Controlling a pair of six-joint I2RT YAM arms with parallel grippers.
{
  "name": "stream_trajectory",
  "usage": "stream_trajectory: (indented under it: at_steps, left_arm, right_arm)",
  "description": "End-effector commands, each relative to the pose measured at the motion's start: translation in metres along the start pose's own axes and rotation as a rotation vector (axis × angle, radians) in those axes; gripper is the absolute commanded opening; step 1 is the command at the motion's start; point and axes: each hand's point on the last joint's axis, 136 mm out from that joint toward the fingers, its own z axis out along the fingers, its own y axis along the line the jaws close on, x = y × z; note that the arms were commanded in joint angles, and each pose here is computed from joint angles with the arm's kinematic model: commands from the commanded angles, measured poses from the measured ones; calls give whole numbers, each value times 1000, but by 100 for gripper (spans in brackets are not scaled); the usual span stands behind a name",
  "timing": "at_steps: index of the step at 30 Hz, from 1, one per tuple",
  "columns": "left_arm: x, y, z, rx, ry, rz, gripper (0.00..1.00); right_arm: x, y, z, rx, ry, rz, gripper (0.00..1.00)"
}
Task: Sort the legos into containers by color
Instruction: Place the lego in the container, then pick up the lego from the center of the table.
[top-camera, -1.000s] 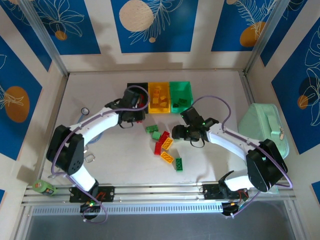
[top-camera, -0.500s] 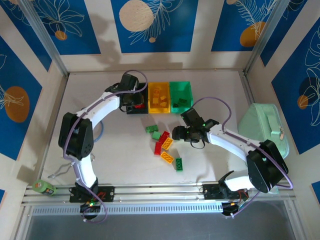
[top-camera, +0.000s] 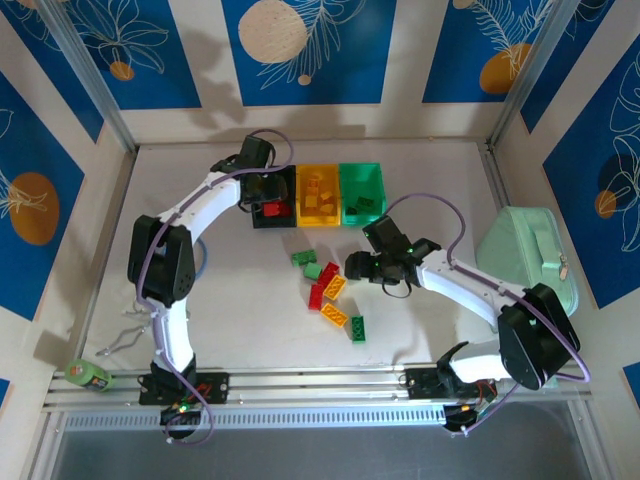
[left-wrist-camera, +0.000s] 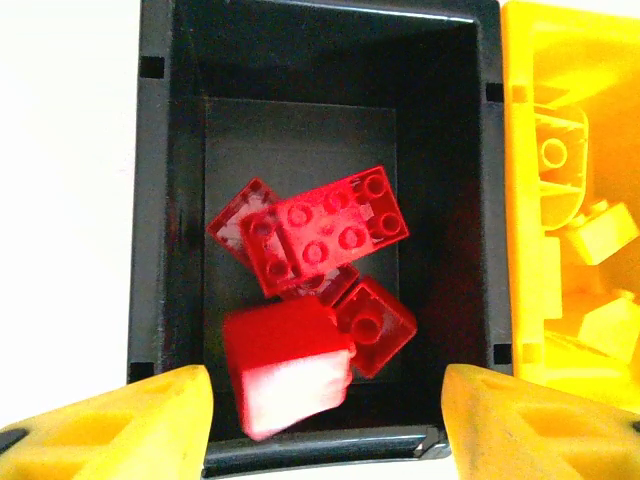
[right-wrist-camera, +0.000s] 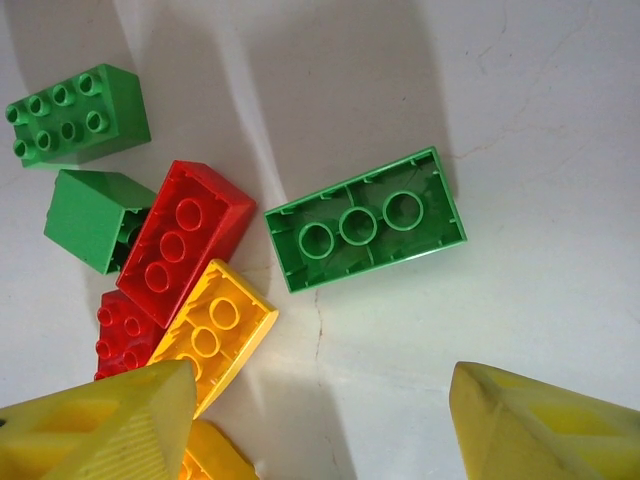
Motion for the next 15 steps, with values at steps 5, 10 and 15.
stream_trajectory:
  at_steps: [5, 10, 15]
  left_arm:
    - [-2, 9, -31, -3, -62, 7, 65]
    - [11, 14, -44, 15, -85, -1, 65]
    - [30, 21, -55, 36, -101, -12, 65]
  right_arm:
    - [2, 14, -13, 16, -4, -56, 69]
    - [6, 24, -12, 17, 9, -85, 69]
    - [14, 38, -9, 41, 29, -136, 68]
